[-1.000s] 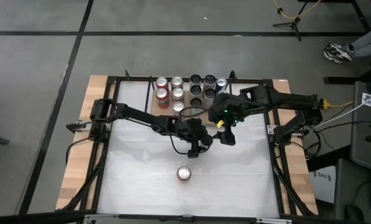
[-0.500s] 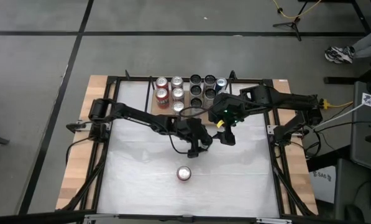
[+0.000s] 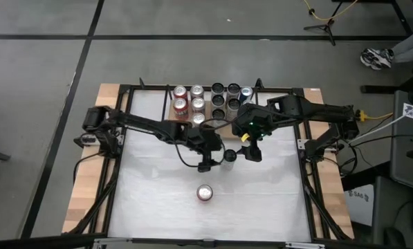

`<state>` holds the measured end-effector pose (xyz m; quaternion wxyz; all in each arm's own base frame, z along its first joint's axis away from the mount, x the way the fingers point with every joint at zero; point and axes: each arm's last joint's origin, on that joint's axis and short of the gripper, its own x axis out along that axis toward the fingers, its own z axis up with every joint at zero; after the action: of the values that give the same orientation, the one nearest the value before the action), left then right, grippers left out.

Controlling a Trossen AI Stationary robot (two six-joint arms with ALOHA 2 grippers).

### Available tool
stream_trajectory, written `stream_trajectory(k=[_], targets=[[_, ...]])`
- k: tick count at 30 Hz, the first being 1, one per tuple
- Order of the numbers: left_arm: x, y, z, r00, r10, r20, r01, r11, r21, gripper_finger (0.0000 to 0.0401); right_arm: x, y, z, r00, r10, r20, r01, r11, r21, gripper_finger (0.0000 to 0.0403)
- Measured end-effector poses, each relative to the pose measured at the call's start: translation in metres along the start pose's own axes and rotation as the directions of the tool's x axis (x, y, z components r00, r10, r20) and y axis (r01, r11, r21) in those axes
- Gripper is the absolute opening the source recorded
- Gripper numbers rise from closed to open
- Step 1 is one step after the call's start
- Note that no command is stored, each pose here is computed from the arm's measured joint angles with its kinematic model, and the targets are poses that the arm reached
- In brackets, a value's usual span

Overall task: Place canned beverage on shelf
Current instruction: Put the white pink soda can onto the shelf aligned with the other white pink soda cans

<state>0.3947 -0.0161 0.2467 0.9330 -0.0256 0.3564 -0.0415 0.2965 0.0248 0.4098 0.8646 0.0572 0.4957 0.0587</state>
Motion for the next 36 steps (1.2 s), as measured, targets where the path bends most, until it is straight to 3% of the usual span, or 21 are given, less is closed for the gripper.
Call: stream_trajectory(k=[8, 13, 20, 36], targets=[[-0.057, -0.013, 0.002, 0.995, 0.068, -0.067, -0.065, 0.996, 0.053, 0.0335, 0.000, -0.001, 0.000, 0.999, -0.033, 0.008, 0.033, 0.996, 0.089, 0.0347], [-0.099, -0.028, 0.003, 0.982, 0.181, -0.048, -0.175, 0.979, 0.106, 0.0335, 0.000, -0.002, 0.001, 0.996, -0.093, 0.015, 0.090, 0.986, 0.138, 0.0347], [-0.147, -0.047, 0.003, 0.971, 0.238, 0.038, -0.241, 0.962, 0.127, 0.0335, 0.018, -0.005, -0.002, 0.995, -0.098, -0.005, 0.098, 0.982, 0.162, 0.0347], [-0.163, -0.077, -0.007, 0.950, 0.306, 0.063, -0.311, 0.945, 0.102, 0.0334, 0.086, -0.015, -0.026, 0.992, -0.086, -0.092, 0.111, 0.944, 0.312, 0.0347]])
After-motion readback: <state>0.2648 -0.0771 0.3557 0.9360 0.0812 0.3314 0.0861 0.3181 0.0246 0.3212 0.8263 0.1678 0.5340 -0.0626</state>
